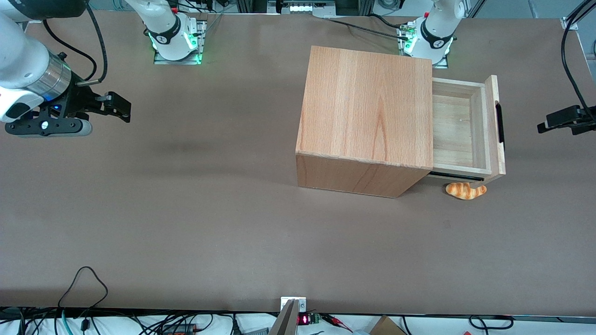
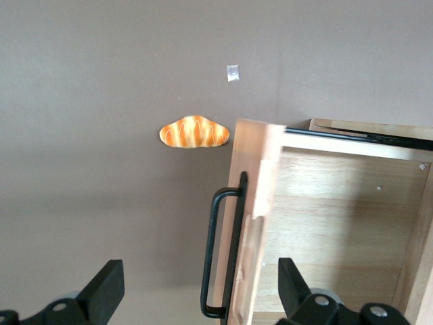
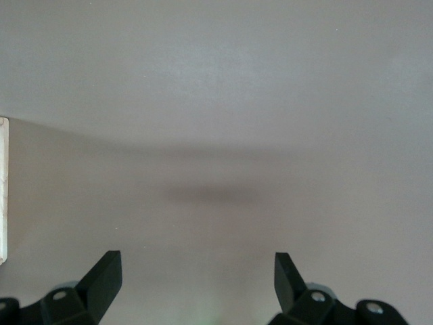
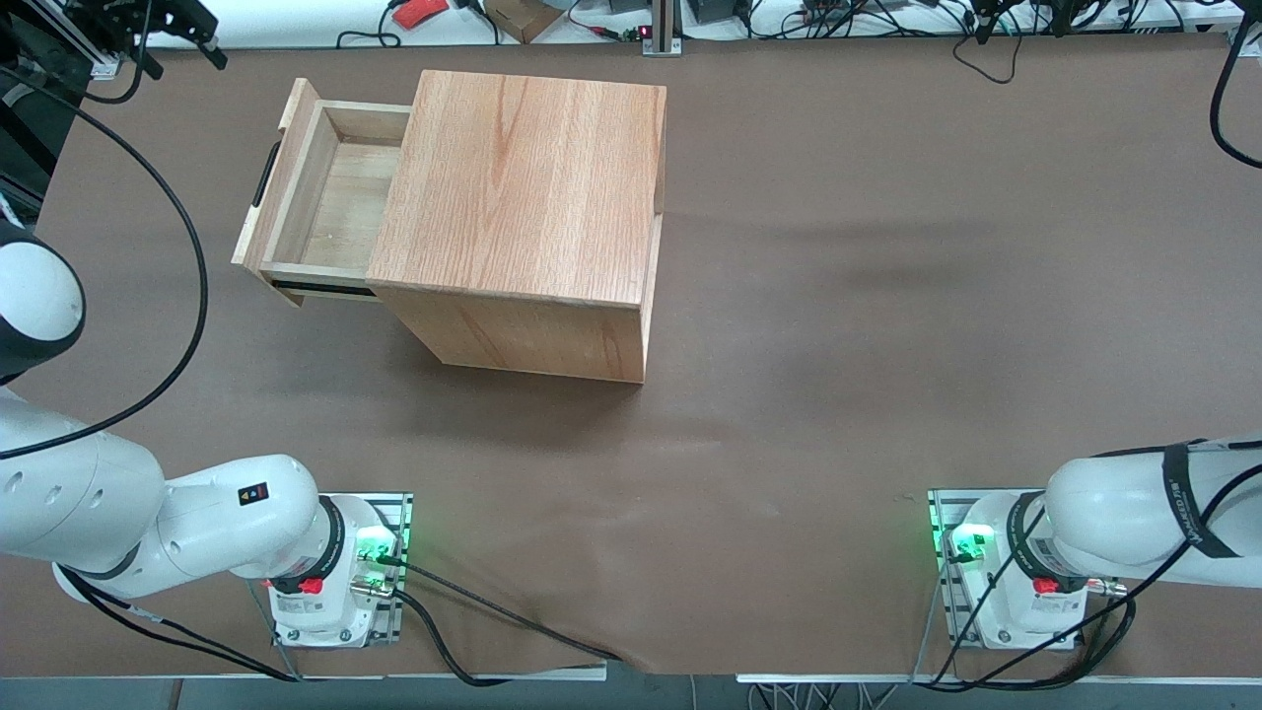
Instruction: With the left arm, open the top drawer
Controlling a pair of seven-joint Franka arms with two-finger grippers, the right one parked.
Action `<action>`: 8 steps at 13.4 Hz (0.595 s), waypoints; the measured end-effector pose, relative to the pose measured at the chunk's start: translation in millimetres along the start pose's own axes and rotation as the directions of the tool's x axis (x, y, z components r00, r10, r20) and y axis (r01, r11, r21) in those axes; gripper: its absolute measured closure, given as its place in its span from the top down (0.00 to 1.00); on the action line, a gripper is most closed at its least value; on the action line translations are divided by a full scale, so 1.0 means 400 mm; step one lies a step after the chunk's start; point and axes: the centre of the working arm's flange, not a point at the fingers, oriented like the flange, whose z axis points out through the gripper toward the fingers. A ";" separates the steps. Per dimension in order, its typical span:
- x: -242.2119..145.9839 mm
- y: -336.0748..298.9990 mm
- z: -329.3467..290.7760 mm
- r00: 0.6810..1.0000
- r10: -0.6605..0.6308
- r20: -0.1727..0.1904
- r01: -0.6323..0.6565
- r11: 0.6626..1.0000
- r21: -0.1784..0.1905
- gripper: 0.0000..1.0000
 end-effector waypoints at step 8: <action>-0.050 0.119 -0.114 0.997 0.017 -0.073 -0.010 0.995 0.096 1.00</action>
